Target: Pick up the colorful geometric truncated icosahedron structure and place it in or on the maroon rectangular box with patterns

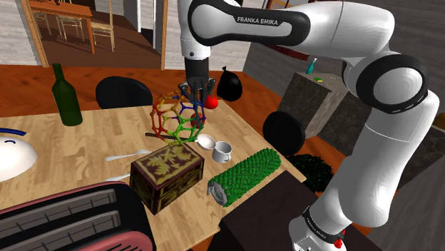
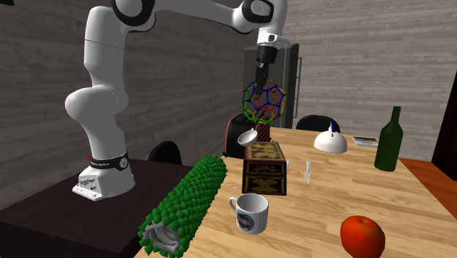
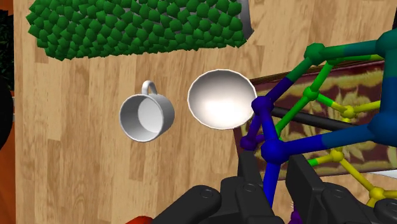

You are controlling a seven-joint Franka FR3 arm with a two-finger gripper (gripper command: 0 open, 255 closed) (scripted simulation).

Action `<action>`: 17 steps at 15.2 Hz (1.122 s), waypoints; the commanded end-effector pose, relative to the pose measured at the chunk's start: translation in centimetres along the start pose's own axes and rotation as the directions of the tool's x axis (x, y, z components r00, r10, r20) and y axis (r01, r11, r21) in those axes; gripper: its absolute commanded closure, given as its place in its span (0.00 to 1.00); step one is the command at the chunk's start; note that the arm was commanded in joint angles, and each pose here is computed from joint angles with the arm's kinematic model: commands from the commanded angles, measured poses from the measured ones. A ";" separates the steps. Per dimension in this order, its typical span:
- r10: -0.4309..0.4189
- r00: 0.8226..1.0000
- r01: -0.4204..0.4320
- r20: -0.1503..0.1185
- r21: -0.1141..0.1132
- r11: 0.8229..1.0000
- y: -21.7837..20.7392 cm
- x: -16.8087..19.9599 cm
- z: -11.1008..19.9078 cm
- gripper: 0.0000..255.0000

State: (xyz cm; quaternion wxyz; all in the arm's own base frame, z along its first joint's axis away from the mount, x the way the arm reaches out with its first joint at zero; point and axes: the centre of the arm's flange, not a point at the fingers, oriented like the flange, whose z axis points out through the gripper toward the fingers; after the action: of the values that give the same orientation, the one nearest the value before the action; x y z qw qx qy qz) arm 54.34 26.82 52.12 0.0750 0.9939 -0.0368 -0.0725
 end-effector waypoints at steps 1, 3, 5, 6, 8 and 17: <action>0.001 1.000 -0.001 -0.001 0.001 1.000 -1.0 -0.3 0.2 1.00; 0.001 1.000 -0.001 -0.001 0.001 1.000 -1.2 -0.1 1.2 1.00; 0.001 1.000 -0.001 -0.001 0.001 1.000 -1.4 0.0 2.3 1.00; 0.001 1.000 -0.001 -0.001 0.001 1.000 -1.4 0.1 2.8 1.00; 0.001 1.000 -0.001 -0.001 0.001 1.000 -1.6 0.2 3.8 1.00; 0.001 1.000 -0.001 -0.001 0.001 1.000 -2.3 0.9 8.5 1.00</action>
State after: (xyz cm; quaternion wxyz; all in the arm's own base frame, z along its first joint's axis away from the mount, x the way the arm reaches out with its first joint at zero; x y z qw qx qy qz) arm 54.02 27.79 43.97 0.0752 0.9938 -0.0373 -0.0730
